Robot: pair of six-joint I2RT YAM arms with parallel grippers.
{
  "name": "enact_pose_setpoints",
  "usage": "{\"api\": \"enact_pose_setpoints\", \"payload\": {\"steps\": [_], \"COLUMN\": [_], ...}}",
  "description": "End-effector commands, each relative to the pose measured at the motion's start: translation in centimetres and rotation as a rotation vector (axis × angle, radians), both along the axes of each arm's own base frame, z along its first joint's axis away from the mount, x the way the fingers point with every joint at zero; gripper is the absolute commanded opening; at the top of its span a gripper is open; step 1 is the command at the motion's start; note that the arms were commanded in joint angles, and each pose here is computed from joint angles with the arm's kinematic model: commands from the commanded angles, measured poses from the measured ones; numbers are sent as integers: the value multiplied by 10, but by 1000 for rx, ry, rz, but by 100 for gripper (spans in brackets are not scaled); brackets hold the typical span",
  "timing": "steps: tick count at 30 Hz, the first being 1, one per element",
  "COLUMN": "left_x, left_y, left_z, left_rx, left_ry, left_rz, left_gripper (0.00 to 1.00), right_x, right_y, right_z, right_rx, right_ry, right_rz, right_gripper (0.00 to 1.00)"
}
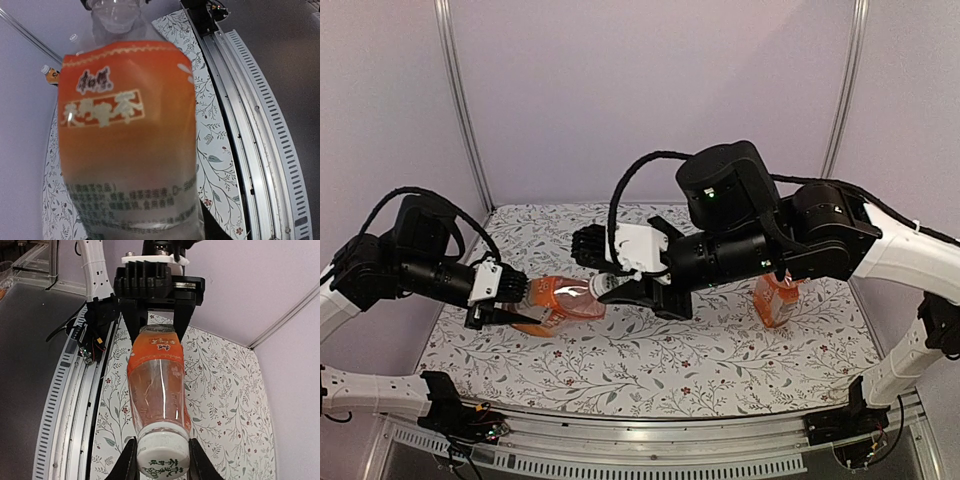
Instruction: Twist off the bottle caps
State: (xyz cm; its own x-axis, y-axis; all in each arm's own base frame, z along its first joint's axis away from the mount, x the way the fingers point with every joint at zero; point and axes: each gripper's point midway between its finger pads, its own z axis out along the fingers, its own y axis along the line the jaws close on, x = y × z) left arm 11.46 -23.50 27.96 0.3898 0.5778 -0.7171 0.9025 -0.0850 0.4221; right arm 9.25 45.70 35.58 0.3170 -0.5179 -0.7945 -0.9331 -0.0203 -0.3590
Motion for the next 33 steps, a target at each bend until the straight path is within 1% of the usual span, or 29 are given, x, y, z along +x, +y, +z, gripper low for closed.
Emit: {"api": "enact_pose_setpoints", "payload": {"steps": [1,2,3,4,6,7,8,11,13,14,15,16,17,18,19,20,22,24,25,26,28,30,31,33], "left_x": [-17,-15,-13,-11,-5,0,4,21,33,40,47,52,59,63,67,70,73,72,72,72,72,72,72,72], "left_y": [-2,-2,-2,-2,-2,-1,-1,1,2,2,2,3,4,5,5,6,6,5,5,6,6,8,8,7], "left_z": [10,11,12,13,16,16,15,12,13,14,16,17,18,18,18,18,18,17,17,17,16,15,15,14], "left_rx": [-38,-39,-43,-47,-58,-58,-56,-44,-47,-50,-55,-54,-46,-40,-32,-28,-22,-22,-23,-21,-18,-14,-14,-11], "left_ry": [71,67,62,59,40,25,7,-64,-116,-142,-170,-194,-221,-244,-265,-279,-291,-290,-290,-290,-292,-296,-296,-292], "left_rz": [-52,-46,-38,-26,2,21,38,100,144,168,192,213,239,252,263,272,276,273,272,272,274,276,276,274], "left_gripper": [28,28,27,27,27,27,27,26,26,26,26,26,26,26,26,26,26,26,26,26,27,27,27,27], "right_x": [-3,0,1,3,8,10,13,18,24,27,34,43,53,62,71,76,83,88,89,90,87,79,79,79], "right_y": [-9,-8,-7,-5,-2,-3,-4,-12,-17,-18,-19,-20,-21,-23,-23,-23,-22,-19,-18,-16,-10,2,4,4], "right_z": [-10,-11,-9,-6,8,17,24,47,57,61,64,68,68,65,57,52,43,35,35,33,35,33,29,24], "right_rx": [-117,-121,-113,-97,-29,5,41,139,200,230,269,297,328,343,363,377,393,386,384,378,371,336,324,309], "right_ry": [-294,-299,-298,-293,-253,-227,-182,-88,35,108,211,276,384,468,601,693,816,861,878,897,931,971,975,978], "right_rz": [156,147,135,119,48,10,-35,-127,-188,-221,-276,-332,-412,-473,-550,-597,-658,-686,-683,-680,-653,-602,-601,-608], "right_gripper": [5,12,24,41,73,95,98,99,99,99,99,99,99,97,95,93,90,86,84,79,72,69,67,60]}}
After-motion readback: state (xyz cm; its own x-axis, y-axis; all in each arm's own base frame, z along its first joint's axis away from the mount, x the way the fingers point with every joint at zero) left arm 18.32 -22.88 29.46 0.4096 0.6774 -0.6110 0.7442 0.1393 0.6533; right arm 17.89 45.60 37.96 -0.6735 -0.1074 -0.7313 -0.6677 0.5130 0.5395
